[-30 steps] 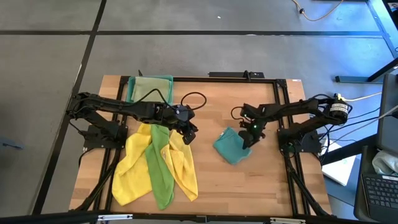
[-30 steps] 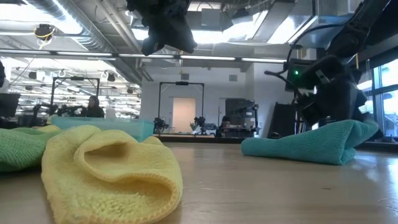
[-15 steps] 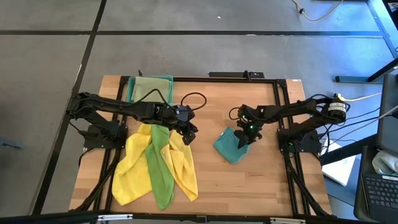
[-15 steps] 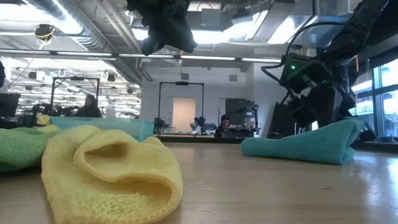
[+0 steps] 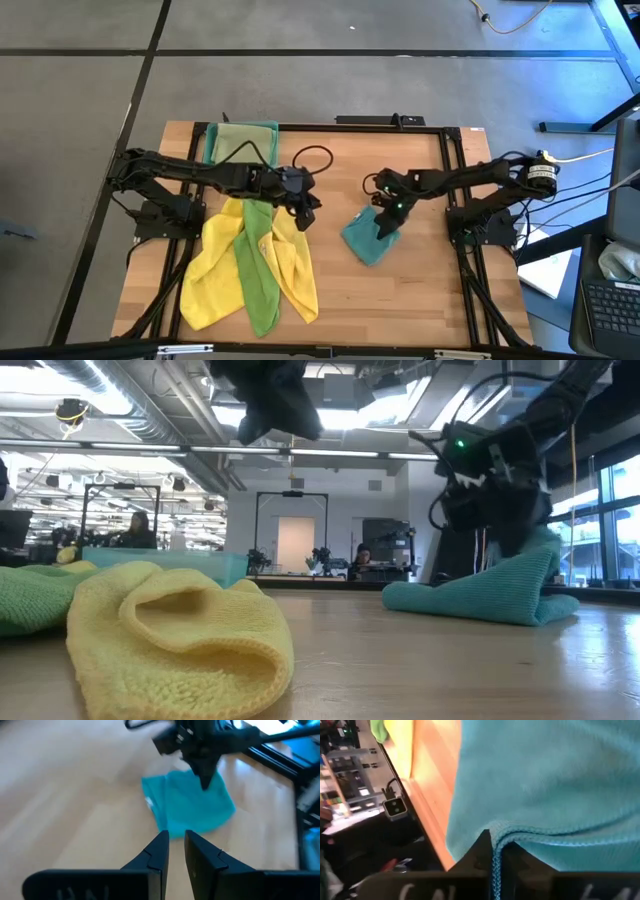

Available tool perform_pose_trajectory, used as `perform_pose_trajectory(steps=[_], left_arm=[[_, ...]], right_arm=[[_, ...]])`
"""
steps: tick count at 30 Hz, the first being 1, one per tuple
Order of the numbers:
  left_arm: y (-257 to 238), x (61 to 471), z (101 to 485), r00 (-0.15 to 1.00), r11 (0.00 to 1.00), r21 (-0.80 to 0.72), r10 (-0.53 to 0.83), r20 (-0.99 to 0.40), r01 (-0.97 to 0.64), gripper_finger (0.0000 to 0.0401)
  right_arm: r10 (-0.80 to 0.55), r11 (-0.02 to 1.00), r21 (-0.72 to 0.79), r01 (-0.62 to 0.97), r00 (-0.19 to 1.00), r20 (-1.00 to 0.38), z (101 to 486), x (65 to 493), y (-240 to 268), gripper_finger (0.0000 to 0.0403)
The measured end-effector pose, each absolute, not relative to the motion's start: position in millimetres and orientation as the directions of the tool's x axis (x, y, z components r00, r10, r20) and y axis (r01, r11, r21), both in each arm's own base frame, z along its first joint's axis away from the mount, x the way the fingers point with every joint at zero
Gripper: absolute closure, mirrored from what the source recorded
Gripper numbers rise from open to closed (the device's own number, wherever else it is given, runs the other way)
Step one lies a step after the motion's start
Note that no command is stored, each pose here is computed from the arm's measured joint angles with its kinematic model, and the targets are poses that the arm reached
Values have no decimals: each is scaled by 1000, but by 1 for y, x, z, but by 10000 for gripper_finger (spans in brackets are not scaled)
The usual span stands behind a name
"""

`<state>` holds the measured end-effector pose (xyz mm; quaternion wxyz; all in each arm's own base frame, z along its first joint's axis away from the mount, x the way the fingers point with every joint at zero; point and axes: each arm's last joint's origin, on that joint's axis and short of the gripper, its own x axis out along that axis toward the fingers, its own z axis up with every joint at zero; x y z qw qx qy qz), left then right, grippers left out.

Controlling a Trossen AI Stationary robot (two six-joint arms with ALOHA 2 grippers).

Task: Fold microfiber towels
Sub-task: Fold the blue microfiber cloth

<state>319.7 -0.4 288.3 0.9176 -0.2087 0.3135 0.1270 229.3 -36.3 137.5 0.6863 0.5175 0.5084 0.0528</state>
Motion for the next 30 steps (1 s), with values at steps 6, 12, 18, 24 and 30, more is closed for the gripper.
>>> perform_pose_trajectory(steps=[6, 12, 18, 24, 30], left_arm=[[8, 322, 291, 787, 881, -275, 157, -597, -385, 348], [14, 321, 291, 784, 875, -275, 169, -597, -398, 348], [13, 321, 291, 783, 875, -275, 168, -599, -398, 348], [14, 321, 291, 780, 872, -264, 187, -597, -411, 348], [14, 321, 291, 777, 872, -263, 188, -600, -414, 348]], right_arm=[[486, 632, 712, 304, 560, -671, 164, 253, -45, 388], [498, 734, 676, 62, 628, -598, 198, 274, -49, 394], [545, 784, 604, -139, 620, -564, 215, 285, -35, 387], [521, 789, 614, -21, 551, -652, 187, 284, -29, 390], [427, 834, 530, 154, 429, -796, 157, 274, -30, 387]])
